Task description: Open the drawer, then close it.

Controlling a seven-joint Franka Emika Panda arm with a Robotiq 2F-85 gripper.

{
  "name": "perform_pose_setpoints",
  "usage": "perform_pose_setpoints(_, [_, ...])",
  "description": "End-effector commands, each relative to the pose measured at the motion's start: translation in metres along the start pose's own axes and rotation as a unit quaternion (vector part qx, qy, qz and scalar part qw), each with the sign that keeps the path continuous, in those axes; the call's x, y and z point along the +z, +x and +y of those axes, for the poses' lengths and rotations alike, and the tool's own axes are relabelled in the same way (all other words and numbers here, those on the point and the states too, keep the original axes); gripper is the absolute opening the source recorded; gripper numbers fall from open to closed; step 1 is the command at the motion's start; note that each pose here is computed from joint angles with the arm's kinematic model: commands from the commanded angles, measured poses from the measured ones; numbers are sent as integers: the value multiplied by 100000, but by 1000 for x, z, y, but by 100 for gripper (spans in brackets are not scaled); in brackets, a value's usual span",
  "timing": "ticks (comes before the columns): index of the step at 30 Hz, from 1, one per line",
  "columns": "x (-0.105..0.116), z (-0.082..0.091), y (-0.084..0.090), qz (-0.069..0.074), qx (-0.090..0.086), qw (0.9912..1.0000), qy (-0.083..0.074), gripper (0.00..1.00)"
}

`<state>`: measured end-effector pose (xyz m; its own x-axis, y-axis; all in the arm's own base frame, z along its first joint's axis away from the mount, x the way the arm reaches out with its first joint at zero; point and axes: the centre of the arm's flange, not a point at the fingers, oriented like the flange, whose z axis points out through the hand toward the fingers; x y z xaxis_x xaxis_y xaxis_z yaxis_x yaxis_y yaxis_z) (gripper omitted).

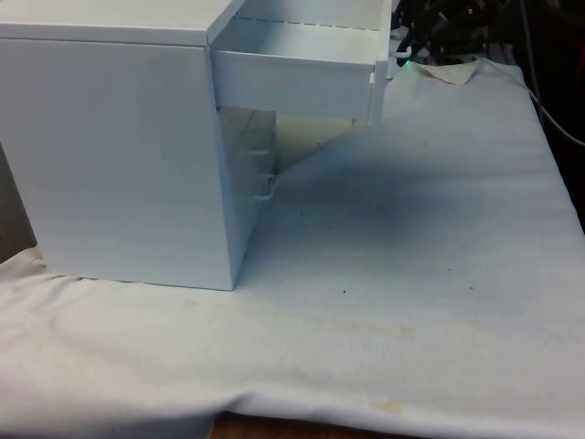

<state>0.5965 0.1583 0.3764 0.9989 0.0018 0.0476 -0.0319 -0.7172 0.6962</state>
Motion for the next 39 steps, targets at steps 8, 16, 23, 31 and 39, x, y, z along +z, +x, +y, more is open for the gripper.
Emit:
perform_pose_setpoints(8, [-2, -1, 0, 133, 79, 100000, 176, 40])
perform_pose_setpoints(16, [-1, -1, 0, 154, 71, 100000, 187, 86])
perform_pose_setpoints(23, [-12, -14, -3, 345, 684, 99997, 297, 100])
perform_pose_setpoints(31, [-22, -29, -5, 918, 1720, 99979, 649, 100])
perform_pose_setpoints(39, [-28, -44, -7, 1546, 2738, 99937, 1661, 100])
